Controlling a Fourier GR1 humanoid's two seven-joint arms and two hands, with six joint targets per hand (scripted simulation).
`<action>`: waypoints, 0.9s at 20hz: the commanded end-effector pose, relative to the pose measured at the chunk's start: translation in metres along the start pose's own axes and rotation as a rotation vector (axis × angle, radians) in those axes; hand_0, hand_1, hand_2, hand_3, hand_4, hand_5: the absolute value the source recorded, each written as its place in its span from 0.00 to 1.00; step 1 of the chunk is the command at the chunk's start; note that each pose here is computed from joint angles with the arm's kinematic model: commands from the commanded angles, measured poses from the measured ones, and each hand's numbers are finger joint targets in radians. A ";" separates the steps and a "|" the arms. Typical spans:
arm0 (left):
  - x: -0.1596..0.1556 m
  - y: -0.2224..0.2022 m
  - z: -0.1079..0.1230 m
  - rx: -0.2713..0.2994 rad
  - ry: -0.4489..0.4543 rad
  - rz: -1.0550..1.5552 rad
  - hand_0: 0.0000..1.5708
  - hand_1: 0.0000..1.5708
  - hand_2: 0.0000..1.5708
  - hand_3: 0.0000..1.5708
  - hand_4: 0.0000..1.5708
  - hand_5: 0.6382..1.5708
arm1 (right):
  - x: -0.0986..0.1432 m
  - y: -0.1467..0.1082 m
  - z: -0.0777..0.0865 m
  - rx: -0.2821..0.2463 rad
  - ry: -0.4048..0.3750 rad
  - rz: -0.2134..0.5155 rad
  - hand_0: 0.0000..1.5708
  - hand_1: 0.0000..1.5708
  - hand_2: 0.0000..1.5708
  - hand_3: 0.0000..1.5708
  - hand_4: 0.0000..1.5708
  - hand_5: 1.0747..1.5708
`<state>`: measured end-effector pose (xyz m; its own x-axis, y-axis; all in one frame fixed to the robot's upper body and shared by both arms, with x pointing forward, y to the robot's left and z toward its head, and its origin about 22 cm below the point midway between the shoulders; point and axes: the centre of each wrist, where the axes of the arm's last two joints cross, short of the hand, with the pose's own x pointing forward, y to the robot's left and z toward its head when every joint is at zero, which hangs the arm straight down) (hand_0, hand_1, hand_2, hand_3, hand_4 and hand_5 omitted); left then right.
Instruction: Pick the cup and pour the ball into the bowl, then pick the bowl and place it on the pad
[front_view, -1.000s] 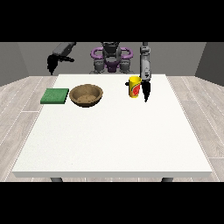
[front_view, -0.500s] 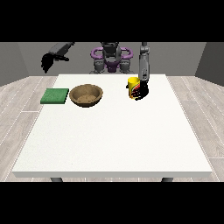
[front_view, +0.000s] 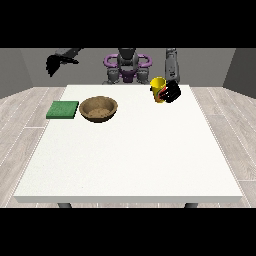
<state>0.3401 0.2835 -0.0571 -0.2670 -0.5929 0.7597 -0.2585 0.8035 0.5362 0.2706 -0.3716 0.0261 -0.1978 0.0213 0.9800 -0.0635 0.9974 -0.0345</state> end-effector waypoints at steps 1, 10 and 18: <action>0.006 0.061 -0.048 -0.021 0.042 -0.229 0.92 0.92 1.00 1.00 1.00 0.71 | -0.011 0.001 0.005 -0.009 0.060 -0.007 0.00 0.00 0.00 0.00 0.00 1.00; 0.063 0.026 -0.092 -0.080 0.054 -0.377 0.94 0.94 1.00 1.00 1.00 0.69 | -0.037 -0.009 0.020 -0.037 0.073 -0.034 0.00 0.00 0.00 0.00 0.00 0.99; 0.096 -0.030 -0.092 -0.107 0.033 -0.614 0.96 0.96 1.00 1.00 0.96 0.65 | -0.035 -0.010 0.012 -0.025 0.104 -0.044 0.00 0.00 0.00 0.00 0.00 1.00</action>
<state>0.4075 0.2332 0.0379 -0.0932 -0.9076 0.4092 -0.2523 0.4192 0.8722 0.2664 -0.3888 -0.0059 -0.1019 -0.0093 0.9948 -0.0454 0.9990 0.0047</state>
